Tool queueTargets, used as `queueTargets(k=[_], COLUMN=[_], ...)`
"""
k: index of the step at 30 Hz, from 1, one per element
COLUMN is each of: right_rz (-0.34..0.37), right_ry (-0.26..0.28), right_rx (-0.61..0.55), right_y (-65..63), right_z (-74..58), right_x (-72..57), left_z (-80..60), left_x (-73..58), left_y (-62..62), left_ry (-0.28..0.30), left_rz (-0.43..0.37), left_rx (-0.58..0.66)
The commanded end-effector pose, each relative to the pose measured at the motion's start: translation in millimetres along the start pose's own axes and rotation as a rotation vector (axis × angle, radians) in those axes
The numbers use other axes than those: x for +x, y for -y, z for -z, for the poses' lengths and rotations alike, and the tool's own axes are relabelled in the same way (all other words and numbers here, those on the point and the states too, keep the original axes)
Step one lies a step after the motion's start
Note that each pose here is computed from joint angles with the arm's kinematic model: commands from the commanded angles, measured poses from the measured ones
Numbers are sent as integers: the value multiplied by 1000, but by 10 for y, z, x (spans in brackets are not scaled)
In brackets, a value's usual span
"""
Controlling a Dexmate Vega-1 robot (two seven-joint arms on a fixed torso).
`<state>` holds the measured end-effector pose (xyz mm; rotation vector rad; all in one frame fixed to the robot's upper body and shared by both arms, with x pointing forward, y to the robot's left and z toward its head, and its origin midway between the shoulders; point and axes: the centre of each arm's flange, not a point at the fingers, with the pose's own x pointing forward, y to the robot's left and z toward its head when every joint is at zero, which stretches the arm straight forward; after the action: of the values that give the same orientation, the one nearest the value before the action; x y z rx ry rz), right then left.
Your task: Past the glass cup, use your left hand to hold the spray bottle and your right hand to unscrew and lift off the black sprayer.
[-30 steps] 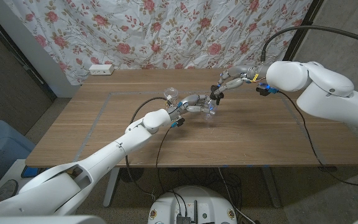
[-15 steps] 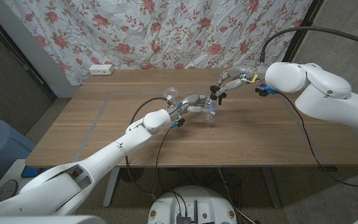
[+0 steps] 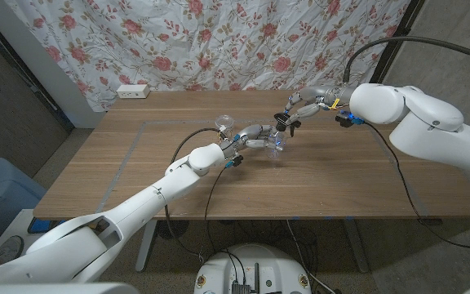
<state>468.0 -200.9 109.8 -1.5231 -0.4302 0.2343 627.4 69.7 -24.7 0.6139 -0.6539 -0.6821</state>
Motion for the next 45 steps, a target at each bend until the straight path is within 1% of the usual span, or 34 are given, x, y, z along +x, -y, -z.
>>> queueTargets(k=[1,5,17,21,28,45], right_rz=[24,35,55,56,60,87], right_ry=[19,35,52,72,74,81], right_rx=[30,55,95,135,139,162], right_y=[-12,-20,-44,-49,-58,-73], right_z=[27,47,95,134,154,204], right_x=[-19,-22,-16,-10,13,44], left_z=[-17,-22,-20,-14,-10,-3], left_x=[-14,-23,-36,-41,-43,-1], left_y=[36,42,64,67,63,46], left_ry=[3,4,3,1,-1,0], left_rz=[2,1,5,2,0,6], left_rx=[1,1,-2,-5,-5,-6])
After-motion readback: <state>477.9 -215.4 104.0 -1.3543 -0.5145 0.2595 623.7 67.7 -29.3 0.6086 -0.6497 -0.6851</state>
